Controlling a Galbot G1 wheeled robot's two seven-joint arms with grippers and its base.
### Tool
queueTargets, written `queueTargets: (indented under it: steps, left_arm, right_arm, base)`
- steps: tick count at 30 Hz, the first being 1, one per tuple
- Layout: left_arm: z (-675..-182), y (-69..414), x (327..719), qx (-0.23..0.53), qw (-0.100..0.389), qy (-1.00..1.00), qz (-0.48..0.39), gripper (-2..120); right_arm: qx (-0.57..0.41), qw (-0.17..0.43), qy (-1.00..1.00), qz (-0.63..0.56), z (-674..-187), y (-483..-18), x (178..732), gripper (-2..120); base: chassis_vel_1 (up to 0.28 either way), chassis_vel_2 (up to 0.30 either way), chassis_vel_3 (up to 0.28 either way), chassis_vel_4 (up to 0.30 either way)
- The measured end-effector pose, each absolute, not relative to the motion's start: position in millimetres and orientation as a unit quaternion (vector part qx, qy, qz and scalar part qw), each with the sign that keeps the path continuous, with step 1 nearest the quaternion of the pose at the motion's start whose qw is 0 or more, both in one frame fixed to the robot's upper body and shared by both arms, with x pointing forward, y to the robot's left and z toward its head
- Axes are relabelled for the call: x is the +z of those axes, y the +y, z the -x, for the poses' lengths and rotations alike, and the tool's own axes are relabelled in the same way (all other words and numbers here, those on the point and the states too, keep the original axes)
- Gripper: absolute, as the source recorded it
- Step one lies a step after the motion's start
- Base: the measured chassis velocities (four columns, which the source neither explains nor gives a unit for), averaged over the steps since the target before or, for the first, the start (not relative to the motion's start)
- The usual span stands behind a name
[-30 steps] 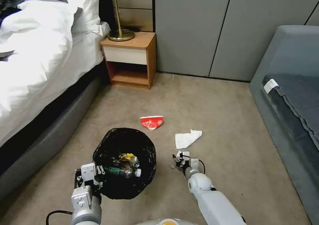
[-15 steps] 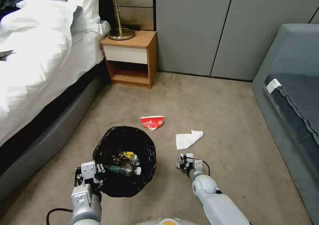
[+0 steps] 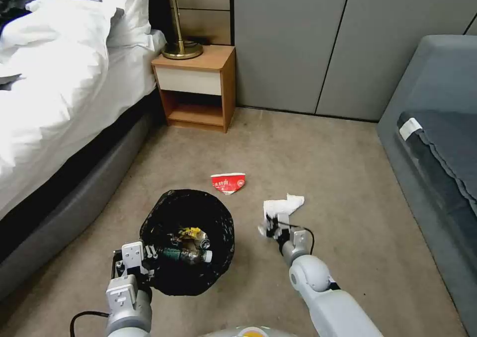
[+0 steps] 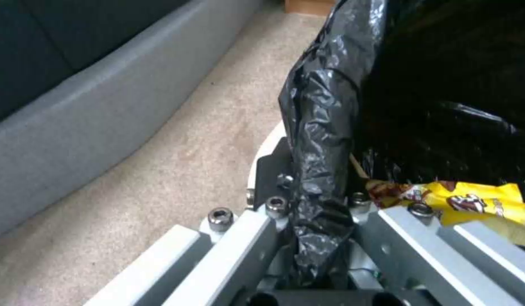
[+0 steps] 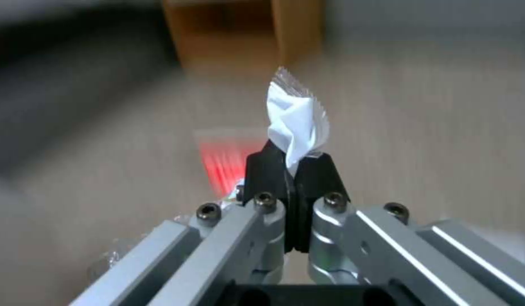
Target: Pick up the trash bin, then pick up the garbage from the floor and place it into the trash bin.
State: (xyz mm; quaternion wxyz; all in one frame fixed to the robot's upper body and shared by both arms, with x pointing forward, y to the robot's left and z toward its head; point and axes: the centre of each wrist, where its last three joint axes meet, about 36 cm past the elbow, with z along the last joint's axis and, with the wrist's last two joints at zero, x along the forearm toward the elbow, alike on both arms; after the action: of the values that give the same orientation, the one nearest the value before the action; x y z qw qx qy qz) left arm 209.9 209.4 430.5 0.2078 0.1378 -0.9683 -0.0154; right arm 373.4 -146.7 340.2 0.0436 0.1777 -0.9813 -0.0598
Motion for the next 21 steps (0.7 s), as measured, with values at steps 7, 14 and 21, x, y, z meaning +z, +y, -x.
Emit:
queueTargets:
  steps: [7,14,21]
  left_arm:
    - [-208,208,430,-0.016,0.213,-0.968,-0.134,1]
    - [-207,205,430,-0.017,0.214,-0.968,-0.132,1]
    - [-205,204,434,-0.017,0.211,-0.969,-0.131,1]
  right_arm:
    - [-0.052,-0.248,-0.892,-0.374,-339,-145,455,0]
    - [-0.052,-0.231,-0.842,-0.484,-323,-132,423,0]
    - [-0.05,-0.152,-0.849,-0.503,-327,-113,365,0]
  base:
    - [0.0,0.0,0.0,0.0]
    - [0.0,0.0,0.0,0.0]
    - [0.0,0.0,0.0,0.0]
